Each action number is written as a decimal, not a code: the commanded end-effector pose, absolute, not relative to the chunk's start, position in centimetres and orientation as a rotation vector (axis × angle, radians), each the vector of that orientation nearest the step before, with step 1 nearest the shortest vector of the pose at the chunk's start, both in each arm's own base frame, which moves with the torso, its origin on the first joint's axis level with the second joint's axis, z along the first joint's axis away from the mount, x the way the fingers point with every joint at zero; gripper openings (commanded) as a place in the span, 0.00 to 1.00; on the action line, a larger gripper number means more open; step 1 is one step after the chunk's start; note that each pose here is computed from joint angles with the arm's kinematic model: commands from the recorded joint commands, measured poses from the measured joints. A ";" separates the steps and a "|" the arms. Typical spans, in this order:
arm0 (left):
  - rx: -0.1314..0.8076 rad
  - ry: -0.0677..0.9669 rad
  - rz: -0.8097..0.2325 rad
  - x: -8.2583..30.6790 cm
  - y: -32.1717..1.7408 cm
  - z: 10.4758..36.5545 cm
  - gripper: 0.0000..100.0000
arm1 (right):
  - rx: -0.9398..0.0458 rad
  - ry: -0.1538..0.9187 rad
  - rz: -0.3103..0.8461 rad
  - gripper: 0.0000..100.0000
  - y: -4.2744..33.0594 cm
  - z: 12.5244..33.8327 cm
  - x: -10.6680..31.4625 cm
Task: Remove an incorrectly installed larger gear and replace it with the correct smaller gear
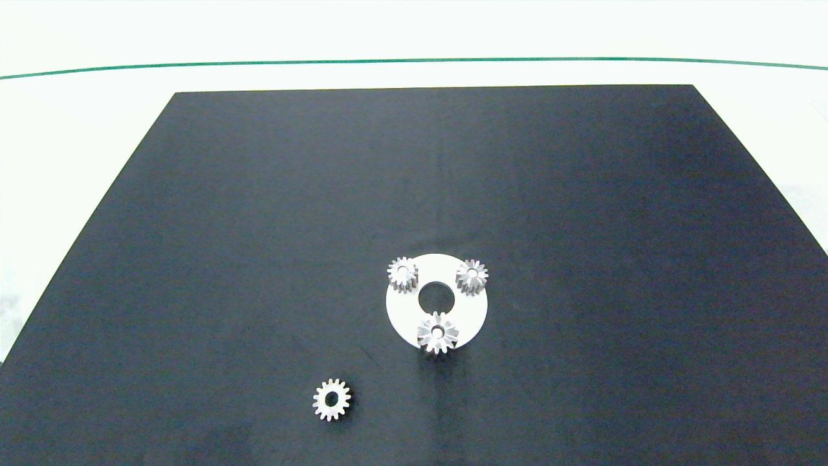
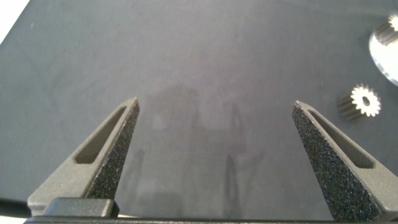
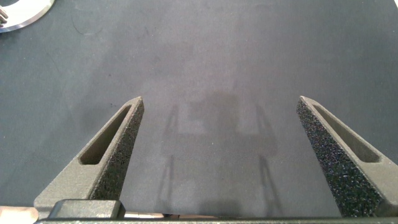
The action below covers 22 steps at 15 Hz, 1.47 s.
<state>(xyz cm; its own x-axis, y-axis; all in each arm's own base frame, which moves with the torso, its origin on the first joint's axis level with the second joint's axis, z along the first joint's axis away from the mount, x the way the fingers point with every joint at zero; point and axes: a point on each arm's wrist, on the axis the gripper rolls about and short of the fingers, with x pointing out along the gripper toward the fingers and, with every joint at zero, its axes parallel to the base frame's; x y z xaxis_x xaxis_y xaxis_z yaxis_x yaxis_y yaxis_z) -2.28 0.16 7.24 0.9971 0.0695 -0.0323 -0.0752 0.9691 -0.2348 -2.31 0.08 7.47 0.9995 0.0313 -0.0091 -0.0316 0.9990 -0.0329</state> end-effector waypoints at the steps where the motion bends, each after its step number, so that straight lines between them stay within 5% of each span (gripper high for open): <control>1: -0.240 0.024 0.074 -2.3 0.2 7.2 1.00 | -0.034 0.010 0.031 1.00 0.1 7.5 -2.3; 22: -0.240 0.024 0.074 -2.3 0.2 7.2 1.00 | -0.034 0.010 0.031 1.00 0.1 7.5 -2.3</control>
<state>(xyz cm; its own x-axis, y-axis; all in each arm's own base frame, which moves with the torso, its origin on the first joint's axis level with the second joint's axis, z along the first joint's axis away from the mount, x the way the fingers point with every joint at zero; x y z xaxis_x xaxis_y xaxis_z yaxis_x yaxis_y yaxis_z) -2.28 0.16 7.24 0.9971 0.0695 -0.0323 -0.0752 0.9692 -0.2344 -2.30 0.08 7.47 0.9995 0.0313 -0.0089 -0.0315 0.9990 -0.0327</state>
